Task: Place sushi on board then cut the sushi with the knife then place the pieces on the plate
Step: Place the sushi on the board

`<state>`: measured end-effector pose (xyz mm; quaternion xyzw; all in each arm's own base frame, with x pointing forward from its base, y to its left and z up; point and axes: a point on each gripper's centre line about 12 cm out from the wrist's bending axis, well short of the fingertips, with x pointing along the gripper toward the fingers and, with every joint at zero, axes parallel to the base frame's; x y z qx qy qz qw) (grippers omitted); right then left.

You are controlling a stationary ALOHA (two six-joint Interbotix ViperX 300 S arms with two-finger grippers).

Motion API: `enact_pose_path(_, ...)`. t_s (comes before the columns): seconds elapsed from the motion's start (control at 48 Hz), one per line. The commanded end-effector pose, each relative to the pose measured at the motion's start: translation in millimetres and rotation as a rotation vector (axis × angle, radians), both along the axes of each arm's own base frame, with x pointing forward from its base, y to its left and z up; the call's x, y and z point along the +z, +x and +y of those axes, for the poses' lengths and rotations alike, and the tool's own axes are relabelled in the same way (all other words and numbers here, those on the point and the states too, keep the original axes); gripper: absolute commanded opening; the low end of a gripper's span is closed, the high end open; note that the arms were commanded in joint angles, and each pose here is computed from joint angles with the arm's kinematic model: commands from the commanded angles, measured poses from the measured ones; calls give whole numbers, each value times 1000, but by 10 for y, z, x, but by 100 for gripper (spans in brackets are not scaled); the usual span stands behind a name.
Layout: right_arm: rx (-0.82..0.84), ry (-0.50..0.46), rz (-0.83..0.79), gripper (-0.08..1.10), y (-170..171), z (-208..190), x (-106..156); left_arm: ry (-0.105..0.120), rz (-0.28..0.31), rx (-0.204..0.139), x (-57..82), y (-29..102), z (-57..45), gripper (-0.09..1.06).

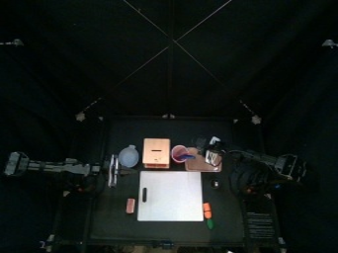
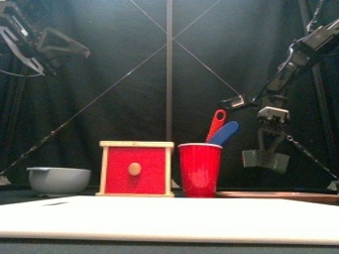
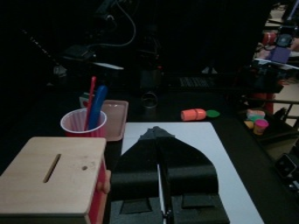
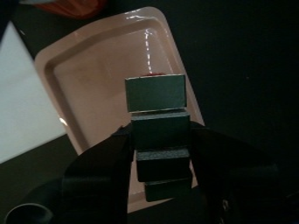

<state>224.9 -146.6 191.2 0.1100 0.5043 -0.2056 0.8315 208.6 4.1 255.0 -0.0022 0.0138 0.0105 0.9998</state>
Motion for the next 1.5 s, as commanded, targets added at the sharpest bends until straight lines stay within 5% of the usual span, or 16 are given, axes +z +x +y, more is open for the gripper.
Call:
enact_pose_path(0.021, -54, 37, -94, 58, 14, 71, 240, 2, -20, 3, 57, 16, 6, -1)
enact_pose_path(0.292, -83, 155, -213, 58, 73, 544, 421, 3, -14, 3, 39, 14, 6, -1)
enact_pose_path(0.854, -249, 480, -357, 59, 410, 1485, 360, 1, 15, 26, -64, -16, 53, -1)
enact_pose_path(1.5, -542, 600, -303, 60, 1428, 2074, 4, 4, 62, 31, -169, -41, 64, -1)
